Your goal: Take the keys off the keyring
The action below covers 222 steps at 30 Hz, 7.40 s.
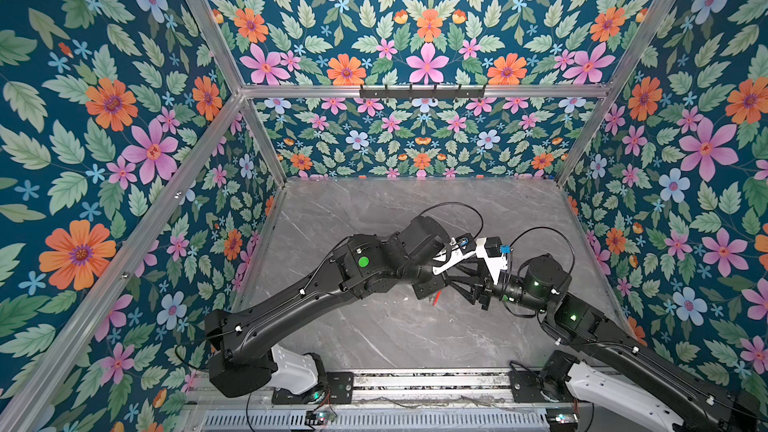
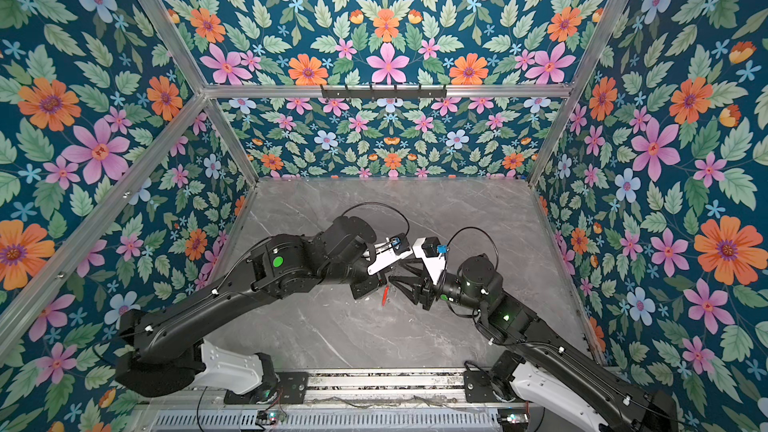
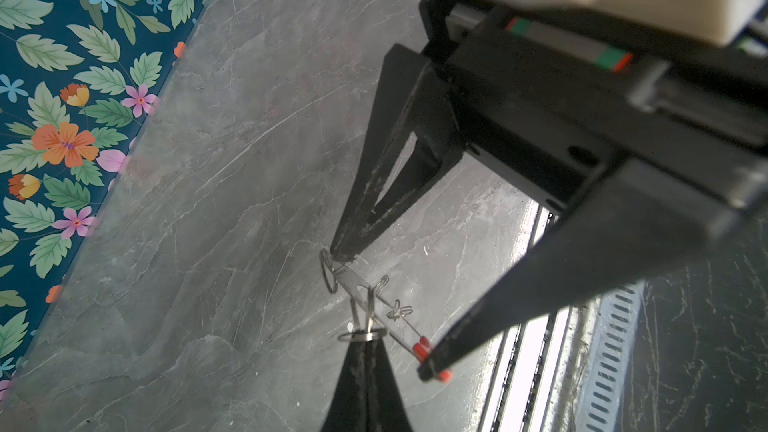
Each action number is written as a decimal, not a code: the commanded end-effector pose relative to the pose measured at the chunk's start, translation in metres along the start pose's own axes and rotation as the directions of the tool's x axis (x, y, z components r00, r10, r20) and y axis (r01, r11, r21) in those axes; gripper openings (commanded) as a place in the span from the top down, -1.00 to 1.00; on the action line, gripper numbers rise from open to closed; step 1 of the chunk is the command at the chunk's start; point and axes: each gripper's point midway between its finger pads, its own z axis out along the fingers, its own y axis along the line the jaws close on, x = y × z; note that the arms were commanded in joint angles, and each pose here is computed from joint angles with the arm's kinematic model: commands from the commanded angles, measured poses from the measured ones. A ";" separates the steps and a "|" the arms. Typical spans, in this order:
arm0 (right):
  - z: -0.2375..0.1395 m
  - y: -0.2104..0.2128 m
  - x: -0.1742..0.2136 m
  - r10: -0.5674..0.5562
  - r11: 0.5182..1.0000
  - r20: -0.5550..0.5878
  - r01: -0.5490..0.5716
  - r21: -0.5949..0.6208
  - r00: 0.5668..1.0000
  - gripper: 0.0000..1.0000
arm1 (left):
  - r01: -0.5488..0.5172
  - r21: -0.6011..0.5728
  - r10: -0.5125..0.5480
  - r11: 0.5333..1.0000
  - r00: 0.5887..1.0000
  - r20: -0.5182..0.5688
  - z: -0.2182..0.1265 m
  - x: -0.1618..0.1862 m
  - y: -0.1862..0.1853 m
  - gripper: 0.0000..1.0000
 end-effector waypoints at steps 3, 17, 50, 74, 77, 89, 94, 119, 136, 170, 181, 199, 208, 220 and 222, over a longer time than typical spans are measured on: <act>-0.001 -0.012 -0.016 -0.034 0.996 0.056 0.029 0.082 0.998 0.02 | 0.008 0.019 -0.008 1.000 1.000 0.018 -0.003 -0.003 -0.003 1.00; -0.001 -0.015 -0.019 -0.039 0.994 0.053 0.033 0.104 0.998 0.05 | 0.005 0.016 -0.006 1.000 0.999 0.037 -0.008 -0.002 -0.003 1.00; -0.029 0.030 -0.046 -0.084 0.992 0.202 0.102 -0.080 0.976 -0.04 | -0.224 0.057 0.177 0.973 0.881 0.439 -0.063 -0.009 -0.031 1.00; -0.008 0.041 -0.032 -0.002 0.978 0.090 0.020 -0.209 0.996 0.21 | -0.132 -0.074 0.125 0.988 0.439 0.890 -0.108 -0.038 -0.018 1.00; -0.004 0.041 -0.029 0.009 0.976 0.070 0.007 -0.217 0.998 0.21 | -0.102 -0.034 0.068 0.994 0.360 0.930 -0.116 -0.035 -0.008 1.00; -0.027 0.059 -0.034 -0.049 0.964 0.091 0.071 -0.258 0.995 0.01 | -0.148 0.128 -0.072 0.981 0.336 0.939 -0.126 -0.031 -0.006 1.00; -0.043 0.067 -0.050 -0.092 0.958 0.166 0.133 -0.255 0.982 -0.06 | -0.163 0.211 -0.141 0.964 0.361 0.922 -0.122 -0.032 -0.011 1.00; -0.009 0.069 -0.039 -0.074 0.948 0.032 0.081 -0.308 0.997 0.06 | -0.328 0.435 -0.399 0.839 0.173 0.900 -0.131 -0.019 -0.015 1.00; -0.022 0.081 -0.095 -0.132 0.953 0.130 0.162 -0.258 0.983 0.19 | -0.281 0.462 -0.424 0.841 0.188 0.886 -0.126 -0.014 -0.013 1.00; -0.015 0.084 -0.066 -0.287 0.905 0.031 0.281 -0.320 0.958 0.13 | -0.314 0.497 -0.406 0.809 0.312 0.859 -0.124 -0.014 -0.027 1.00; -0.031 0.111 -0.058 -0.246 0.858 0.027 0.230 -0.460 0.969 0.04 | -0.304 0.481 -0.348 0.823 0.400 0.848 -0.114 -0.017 -0.028 1.00; -0.025 0.038 -0.064 -0.299 0.954 0.108 0.301 -0.006 0.948 0.12 | -0.335 0.475 -0.287 0.814 0.478 0.830 -0.122 -0.015 -0.036 1.00; -0.013 0.073 -0.045 -0.277 0.913 0.071 0.286 -0.293 0.958 -0.01 | -0.349 0.478 -0.298 0.806 0.457 0.838 -0.127 -0.017 -0.037 1.00; 0.004 0.081 -0.050 -0.212 0.891 0.115 0.241 -0.385 0.970 -0.13 | -0.323 0.457 -0.313 0.829 0.408 0.858 -0.125 -0.020 -0.029 1.00; 0.006 0.081 -0.051 -0.207 0.891 0.124 0.239 -0.385 0.971 -0.12 | -0.315 0.454 -0.314 0.833 0.405 0.858 -0.124 -0.020 -0.028 1.00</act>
